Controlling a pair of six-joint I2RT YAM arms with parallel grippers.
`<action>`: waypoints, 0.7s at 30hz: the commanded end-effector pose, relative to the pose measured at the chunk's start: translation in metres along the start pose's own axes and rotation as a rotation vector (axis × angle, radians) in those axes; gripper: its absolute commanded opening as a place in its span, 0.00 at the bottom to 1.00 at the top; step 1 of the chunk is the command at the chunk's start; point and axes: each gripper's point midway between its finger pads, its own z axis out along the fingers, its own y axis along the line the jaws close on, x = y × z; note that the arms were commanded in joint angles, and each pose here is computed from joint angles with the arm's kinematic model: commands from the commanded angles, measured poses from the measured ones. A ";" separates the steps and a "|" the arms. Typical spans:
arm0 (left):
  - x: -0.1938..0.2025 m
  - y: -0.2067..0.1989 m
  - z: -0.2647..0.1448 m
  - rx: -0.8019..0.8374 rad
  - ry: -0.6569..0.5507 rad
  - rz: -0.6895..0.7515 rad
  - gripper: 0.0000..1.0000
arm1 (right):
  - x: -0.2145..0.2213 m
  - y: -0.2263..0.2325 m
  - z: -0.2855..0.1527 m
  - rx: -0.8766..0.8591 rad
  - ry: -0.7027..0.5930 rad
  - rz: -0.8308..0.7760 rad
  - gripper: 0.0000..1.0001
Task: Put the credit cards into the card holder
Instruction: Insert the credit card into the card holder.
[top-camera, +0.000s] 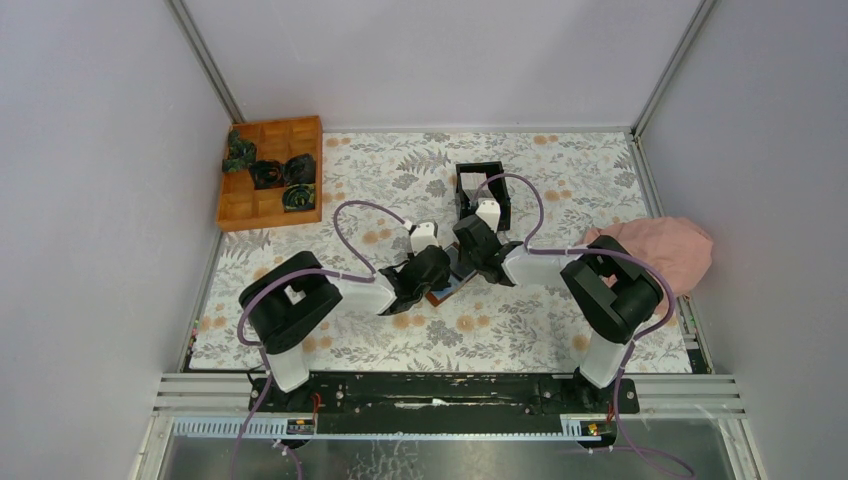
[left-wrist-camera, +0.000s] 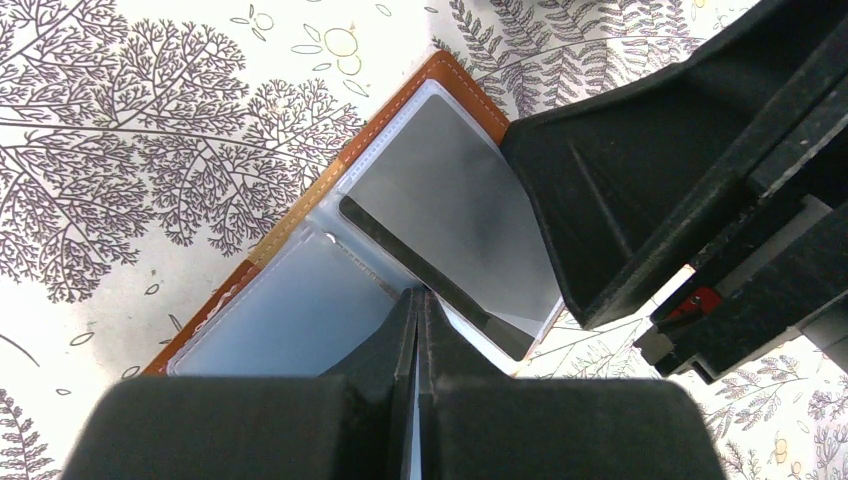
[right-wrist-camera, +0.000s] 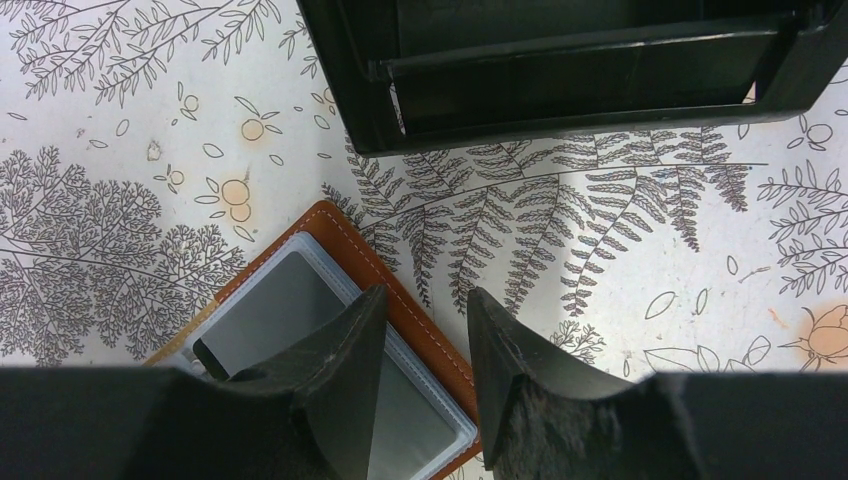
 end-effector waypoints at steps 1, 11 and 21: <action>0.010 0.002 0.002 0.007 0.011 -0.005 0.00 | 0.143 -0.062 -0.025 0.118 0.491 -0.144 0.44; 0.036 0.055 -0.012 -0.174 0.071 0.002 0.00 | 0.124 -0.055 -0.030 0.041 0.439 -0.041 0.48; 0.040 0.073 -0.017 -0.272 0.111 0.075 0.00 | 0.119 -0.050 -0.036 -0.049 0.408 0.033 0.57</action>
